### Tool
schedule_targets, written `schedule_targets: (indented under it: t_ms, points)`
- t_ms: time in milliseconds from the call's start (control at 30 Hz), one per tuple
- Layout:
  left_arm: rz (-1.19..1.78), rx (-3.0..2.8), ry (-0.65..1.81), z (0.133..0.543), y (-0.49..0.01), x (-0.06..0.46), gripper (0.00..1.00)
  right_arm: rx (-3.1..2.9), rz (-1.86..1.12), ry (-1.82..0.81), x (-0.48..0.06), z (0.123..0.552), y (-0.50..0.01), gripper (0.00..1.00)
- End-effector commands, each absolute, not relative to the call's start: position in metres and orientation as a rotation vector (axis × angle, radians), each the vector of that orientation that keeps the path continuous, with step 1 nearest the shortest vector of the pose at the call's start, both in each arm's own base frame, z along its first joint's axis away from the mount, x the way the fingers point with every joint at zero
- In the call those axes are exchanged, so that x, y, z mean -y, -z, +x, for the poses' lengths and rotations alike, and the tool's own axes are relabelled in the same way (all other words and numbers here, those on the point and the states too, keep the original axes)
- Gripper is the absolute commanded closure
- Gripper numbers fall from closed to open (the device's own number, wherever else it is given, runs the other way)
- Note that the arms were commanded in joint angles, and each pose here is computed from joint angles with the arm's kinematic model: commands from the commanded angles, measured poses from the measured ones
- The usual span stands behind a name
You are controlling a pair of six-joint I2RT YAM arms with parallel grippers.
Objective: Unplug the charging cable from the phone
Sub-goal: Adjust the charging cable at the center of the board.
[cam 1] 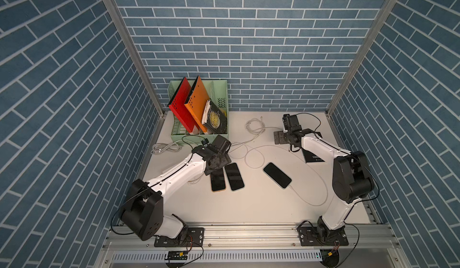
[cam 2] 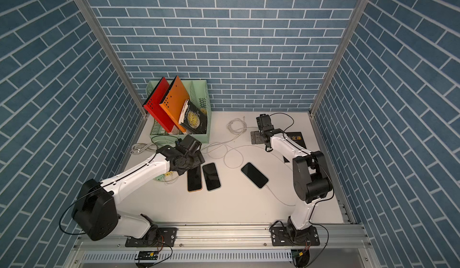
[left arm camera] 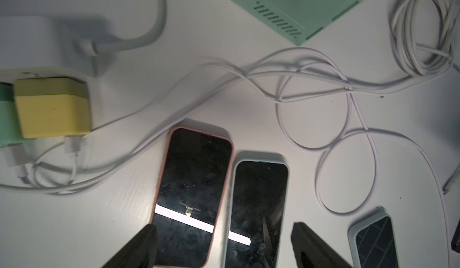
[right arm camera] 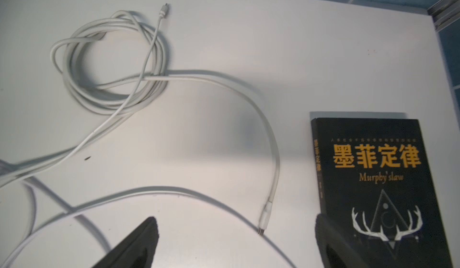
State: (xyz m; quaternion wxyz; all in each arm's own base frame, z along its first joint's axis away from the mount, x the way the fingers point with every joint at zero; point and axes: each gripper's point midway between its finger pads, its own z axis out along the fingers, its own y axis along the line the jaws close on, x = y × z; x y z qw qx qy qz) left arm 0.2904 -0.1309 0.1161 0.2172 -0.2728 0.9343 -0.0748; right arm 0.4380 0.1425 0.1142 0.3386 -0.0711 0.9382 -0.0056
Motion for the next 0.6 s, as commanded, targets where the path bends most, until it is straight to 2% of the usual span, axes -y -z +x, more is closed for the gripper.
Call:
schedule_targets:
  t_ms: [0, 300, 567]
  points:
    - [-0.95, -2.553, 0.113, 0.27, -0.1, 0.087, 0.15, -2.451, -0.118, -0.106, -0.148, 0.422, -0.106, 0.01]
    - [-1.152, -2.518, 0.096, 0.243, -0.07, 0.052, 0.21, -2.483, -0.138, -0.2, -0.15, 0.384, -0.094, 0.0]
    - [-1.231, -2.505, 0.023, 0.245, -0.05, 0.032, 0.28, -2.474, -0.145, -0.223, -0.15, 0.377, -0.094, 0.01]
